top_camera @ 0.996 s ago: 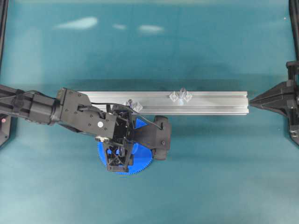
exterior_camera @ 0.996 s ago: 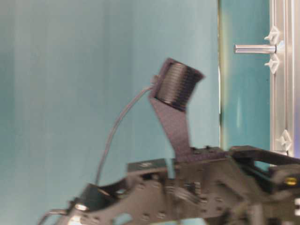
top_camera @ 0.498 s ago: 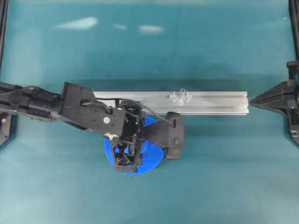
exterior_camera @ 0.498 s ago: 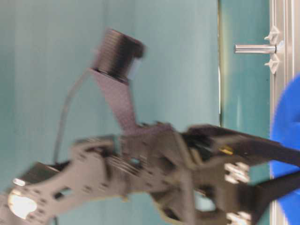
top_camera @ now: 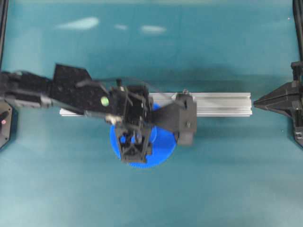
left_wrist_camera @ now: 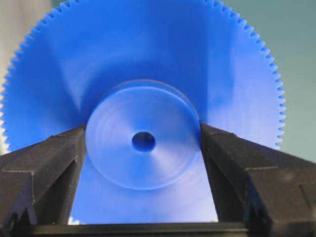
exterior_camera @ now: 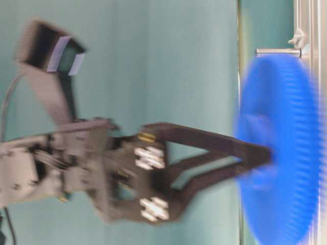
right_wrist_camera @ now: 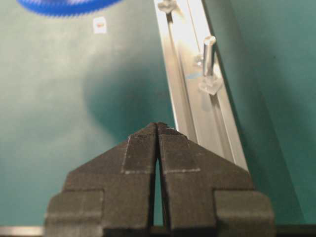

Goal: Insert the large gear onto the shaft.
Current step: 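Lift the blue gear and carry it toward the right shaft, then align the gear bore with the right shaft and push it on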

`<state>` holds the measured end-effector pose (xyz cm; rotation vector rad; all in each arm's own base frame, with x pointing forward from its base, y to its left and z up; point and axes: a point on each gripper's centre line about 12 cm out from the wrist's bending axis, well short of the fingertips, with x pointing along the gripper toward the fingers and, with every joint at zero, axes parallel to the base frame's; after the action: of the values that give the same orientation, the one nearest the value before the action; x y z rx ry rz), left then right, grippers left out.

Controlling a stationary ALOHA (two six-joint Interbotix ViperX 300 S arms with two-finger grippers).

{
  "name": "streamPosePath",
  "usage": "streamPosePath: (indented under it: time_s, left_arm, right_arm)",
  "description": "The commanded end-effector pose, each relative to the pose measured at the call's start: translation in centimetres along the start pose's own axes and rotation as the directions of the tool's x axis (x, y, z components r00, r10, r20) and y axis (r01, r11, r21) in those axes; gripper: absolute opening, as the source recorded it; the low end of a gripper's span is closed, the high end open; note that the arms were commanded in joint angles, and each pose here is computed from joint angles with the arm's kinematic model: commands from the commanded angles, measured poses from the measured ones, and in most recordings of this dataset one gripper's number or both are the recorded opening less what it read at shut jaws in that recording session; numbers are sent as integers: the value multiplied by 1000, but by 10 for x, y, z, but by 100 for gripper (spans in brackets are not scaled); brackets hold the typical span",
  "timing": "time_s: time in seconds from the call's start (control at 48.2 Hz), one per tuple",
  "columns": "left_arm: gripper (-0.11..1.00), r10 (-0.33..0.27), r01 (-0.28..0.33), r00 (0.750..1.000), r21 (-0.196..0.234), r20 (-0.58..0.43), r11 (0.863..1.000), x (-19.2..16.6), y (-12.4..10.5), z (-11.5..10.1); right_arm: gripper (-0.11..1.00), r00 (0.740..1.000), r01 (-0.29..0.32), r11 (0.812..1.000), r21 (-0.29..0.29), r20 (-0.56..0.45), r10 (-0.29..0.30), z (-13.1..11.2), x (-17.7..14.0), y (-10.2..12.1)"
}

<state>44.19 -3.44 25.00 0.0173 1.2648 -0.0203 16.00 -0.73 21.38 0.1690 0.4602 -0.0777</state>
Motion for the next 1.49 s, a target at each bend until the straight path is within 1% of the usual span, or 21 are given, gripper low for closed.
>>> streamPosePath:
  time_s: [0.0, 0.083, 0.145, 0.291, 0.436, 0.54, 0.644, 0.81, 0.976, 1.474]
  left_arm:
    - [77, 4, -3, 994, -8, 113, 1000, -48, 10, 12]
    - [77, 10, -11, 994, 6, 107, 1000, -53, 16, 13]
    - [77, 14, -17, 995, 27, 98, 999, -55, 20, 14]
    - [77, 24, -33, 991, 71, 134, 997, -65, 30, 24]
    - [77, 38, -55, 986, 100, 162, 993, -72, 45, 37]
    - [77, 46, -65, 985, 110, 167, 992, -71, 53, 45]
    - [77, 47, -71, 984, 138, 170, 988, -70, 55, 53]
    - [77, 53, -79, 987, 171, 149, 982, -53, 63, 63]
    - [77, 59, -84, 987, 163, 152, 983, -41, 71, 73]
    - [77, 70, -86, 991, 138, 116, 987, 7, 90, 88]
  right_arm:
    - [3, 1000, 1, 1000, 15, 11, -1, 5, 0, 0]
    - [3, 1000, 0, 1000, 13, 13, -1, 5, 0, 0]
    - [3, 1000, 1, 1000, 14, 10, -1, 5, 0, 0]
    - [3, 1000, 1, 1000, 14, 8, -1, 3, 0, 0]
    - [3, 1000, 1, 1000, 14, 10, -1, 3, 0, 0]
    - [3, 1000, 1, 1000, 12, 13, -1, 4, -1, 0]
    - [3, 1000, 0, 1000, 15, 13, -1, 2, -1, 0]
    - [3, 1000, -1, 1000, 15, 19, 0, 2, -2, 0]
    - [3, 1000, -1, 1000, 13, 22, 0, 2, -3, 0]
    - [3, 1000, 0, 1000, 15, 13, -1, -2, -2, -1]
